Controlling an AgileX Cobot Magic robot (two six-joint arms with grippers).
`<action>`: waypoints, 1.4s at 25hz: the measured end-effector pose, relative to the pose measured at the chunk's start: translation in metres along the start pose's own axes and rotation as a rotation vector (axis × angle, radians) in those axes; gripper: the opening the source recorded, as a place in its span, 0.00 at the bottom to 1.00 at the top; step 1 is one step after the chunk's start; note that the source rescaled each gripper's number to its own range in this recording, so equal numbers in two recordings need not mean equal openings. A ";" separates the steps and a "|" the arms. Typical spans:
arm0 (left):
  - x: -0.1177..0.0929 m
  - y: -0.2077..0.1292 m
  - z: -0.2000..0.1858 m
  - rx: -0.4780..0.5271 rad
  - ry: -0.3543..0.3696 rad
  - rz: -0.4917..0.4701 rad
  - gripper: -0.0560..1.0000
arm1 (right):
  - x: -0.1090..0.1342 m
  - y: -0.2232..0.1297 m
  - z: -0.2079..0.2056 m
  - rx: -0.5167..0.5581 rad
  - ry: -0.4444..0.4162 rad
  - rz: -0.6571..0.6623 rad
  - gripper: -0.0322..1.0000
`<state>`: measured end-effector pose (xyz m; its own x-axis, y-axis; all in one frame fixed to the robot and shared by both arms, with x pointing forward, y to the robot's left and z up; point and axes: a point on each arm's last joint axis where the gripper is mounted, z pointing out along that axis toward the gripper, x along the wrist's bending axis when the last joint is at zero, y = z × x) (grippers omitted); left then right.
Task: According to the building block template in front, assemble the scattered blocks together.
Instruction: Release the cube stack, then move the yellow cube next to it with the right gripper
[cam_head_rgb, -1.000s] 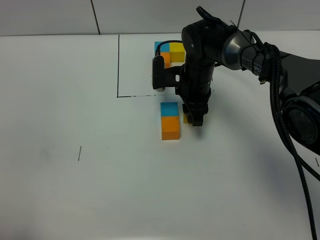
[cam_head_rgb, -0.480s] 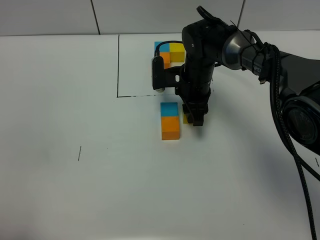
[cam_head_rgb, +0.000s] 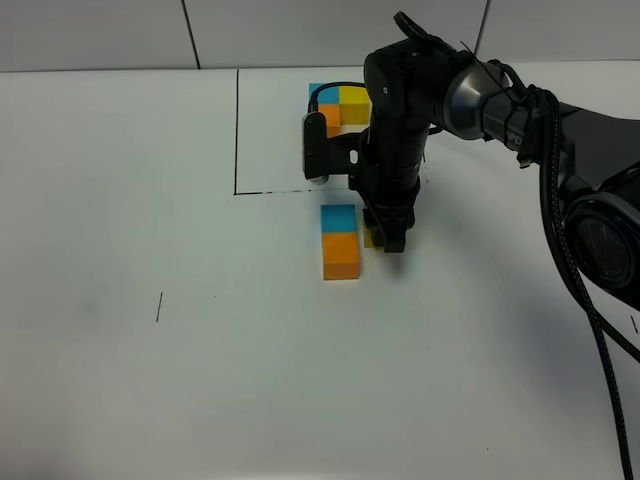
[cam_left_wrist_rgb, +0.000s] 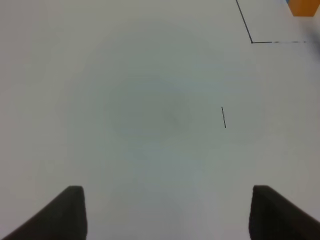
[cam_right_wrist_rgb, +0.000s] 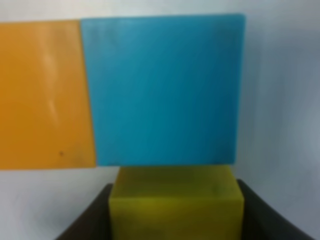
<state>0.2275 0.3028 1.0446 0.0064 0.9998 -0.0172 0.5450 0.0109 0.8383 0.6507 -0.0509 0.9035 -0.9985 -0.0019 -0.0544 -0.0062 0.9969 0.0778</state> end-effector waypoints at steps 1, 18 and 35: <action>0.000 0.000 0.000 0.000 0.000 0.000 0.50 | 0.000 0.000 0.000 0.000 0.000 0.000 0.03; 0.000 0.000 0.000 0.000 0.000 -0.002 0.50 | 0.001 0.003 0.000 -0.017 -0.002 0.015 0.03; 0.000 0.000 0.000 0.000 0.000 -0.002 0.50 | 0.001 0.004 0.001 -0.023 0.002 0.025 0.03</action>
<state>0.2275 0.3028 1.0446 0.0052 0.9998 -0.0190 0.5450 0.0131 0.8383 0.6501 -0.0469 0.9023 -0.9985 0.0230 -0.0502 0.0178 0.9946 0.1023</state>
